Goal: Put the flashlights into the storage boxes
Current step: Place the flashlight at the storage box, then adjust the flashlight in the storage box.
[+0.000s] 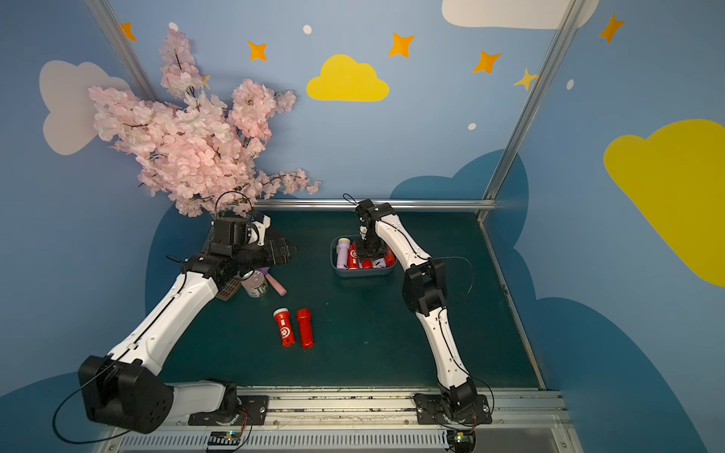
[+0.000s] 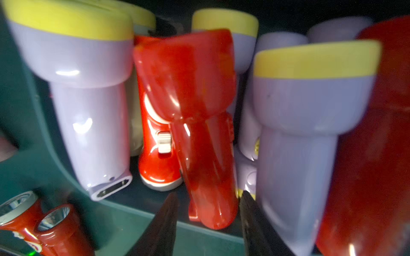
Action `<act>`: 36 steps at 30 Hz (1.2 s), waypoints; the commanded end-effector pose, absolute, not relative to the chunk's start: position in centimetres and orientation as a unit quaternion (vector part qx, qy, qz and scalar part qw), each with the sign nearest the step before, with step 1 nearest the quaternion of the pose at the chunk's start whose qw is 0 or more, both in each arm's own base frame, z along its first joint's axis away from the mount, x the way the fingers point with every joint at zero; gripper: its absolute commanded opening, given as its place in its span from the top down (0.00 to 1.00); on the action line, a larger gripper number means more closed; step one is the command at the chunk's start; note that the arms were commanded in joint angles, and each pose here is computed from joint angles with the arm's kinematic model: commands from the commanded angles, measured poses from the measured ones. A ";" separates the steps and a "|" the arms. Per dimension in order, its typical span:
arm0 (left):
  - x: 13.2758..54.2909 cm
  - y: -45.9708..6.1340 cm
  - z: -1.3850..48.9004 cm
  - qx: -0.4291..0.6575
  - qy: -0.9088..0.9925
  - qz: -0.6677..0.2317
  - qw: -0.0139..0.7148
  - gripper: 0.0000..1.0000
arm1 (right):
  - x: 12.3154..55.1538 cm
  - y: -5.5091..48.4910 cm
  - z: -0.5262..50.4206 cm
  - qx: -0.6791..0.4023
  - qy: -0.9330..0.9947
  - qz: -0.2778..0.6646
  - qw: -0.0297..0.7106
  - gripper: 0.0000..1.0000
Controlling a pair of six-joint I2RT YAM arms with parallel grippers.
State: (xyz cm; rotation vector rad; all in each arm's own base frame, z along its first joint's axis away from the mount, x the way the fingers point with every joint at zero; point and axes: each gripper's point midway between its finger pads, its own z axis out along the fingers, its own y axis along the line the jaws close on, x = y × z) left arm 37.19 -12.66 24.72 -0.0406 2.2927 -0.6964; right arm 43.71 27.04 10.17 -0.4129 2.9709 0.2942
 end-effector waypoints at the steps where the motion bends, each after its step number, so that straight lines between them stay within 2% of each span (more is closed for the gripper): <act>1: 37.0 -12.2 24.9 -0.020 0.890 -0.267 0.370 0.01 | 43.9 27.3 14.3 -0.143 0.977 0.110 0.110 0.53; 11: 37.0 -12.1 24.9 -0.026 0.889 -0.264 0.372 0.01 | 43.6 29.8 14.2 -0.166 0.967 0.159 0.112 0.55; 22: 37.6 -11.8 25.1 -0.025 0.893 -0.249 0.373 0.01 | 44.2 33.2 11.9 -0.170 0.955 0.223 0.098 0.54; 30: 38.4 -11.6 25.1 -0.021 0.896 -0.243 0.370 0.01 | 45.1 33.1 8.7 -0.162 0.960 0.213 0.083 0.54; 36: 38.8 -11.4 25.5 -0.019 0.897 -0.239 0.371 0.01 | 46.5 31.6 8.3 -0.146 0.966 0.188 0.098 0.54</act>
